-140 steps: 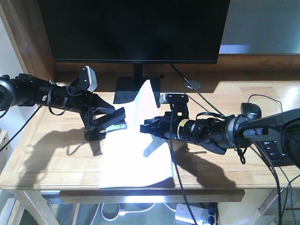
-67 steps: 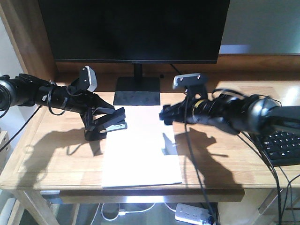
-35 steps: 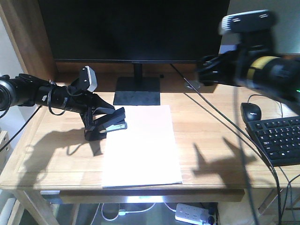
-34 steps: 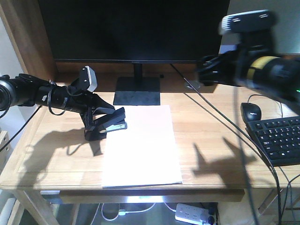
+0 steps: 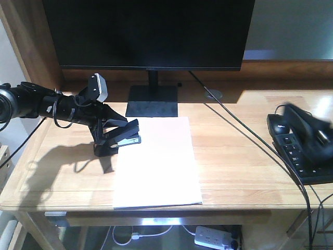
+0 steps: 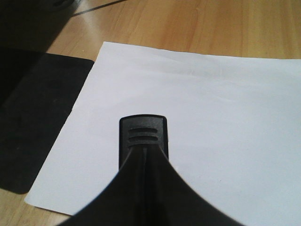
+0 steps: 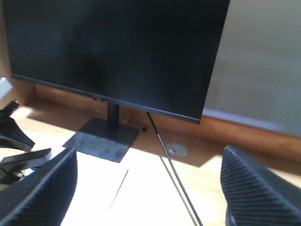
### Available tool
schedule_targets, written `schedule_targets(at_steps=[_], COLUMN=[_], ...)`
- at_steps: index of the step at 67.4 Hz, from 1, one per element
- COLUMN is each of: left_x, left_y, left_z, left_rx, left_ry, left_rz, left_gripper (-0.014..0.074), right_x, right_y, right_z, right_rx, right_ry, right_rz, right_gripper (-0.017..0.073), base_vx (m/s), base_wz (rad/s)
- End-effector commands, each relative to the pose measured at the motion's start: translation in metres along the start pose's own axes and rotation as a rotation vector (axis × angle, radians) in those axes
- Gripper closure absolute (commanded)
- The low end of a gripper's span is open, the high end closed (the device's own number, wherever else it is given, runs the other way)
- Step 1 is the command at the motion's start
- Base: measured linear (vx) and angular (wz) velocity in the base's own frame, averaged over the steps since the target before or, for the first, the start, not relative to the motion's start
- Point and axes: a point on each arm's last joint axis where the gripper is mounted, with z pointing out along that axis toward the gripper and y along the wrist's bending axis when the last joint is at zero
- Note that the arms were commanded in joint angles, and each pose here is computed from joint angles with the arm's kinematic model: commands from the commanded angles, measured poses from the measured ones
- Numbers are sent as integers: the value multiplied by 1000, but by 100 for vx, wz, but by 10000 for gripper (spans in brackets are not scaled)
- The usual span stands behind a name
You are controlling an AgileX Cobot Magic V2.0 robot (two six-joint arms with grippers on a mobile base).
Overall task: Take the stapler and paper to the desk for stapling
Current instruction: 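Open the right gripper and lift it away from the paper, then slide the stapler with the left gripper onto the paper's edge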
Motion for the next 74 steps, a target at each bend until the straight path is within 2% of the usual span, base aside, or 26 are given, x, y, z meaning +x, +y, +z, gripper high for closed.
schedule_targets(at_steps=[1, 16, 33, 74], left_x=[-39, -39, -39, -39], left_y=[4, 4, 4, 4], left_z=[-19, -19, -19, -19], left_rx=[-43, -43, -43, -43], left_ry=[-91, -91, -91, -91], left_rz=[36, 36, 36, 36], left_gripper=[600, 600, 600, 600], right_x=[0, 31, 59, 60], right_y=[1, 2, 3, 1], right_z=[-22, -61, -84, -89], right_rx=[-28, -40, -25, -16], right_ry=[-107, -224, -312, -338], right_rz=[-28, -12, -4, -2], right_gripper=[-21, -21, -21, -21], base_vx=[0, 0, 0, 0], base_wz=[0, 0, 0, 0])
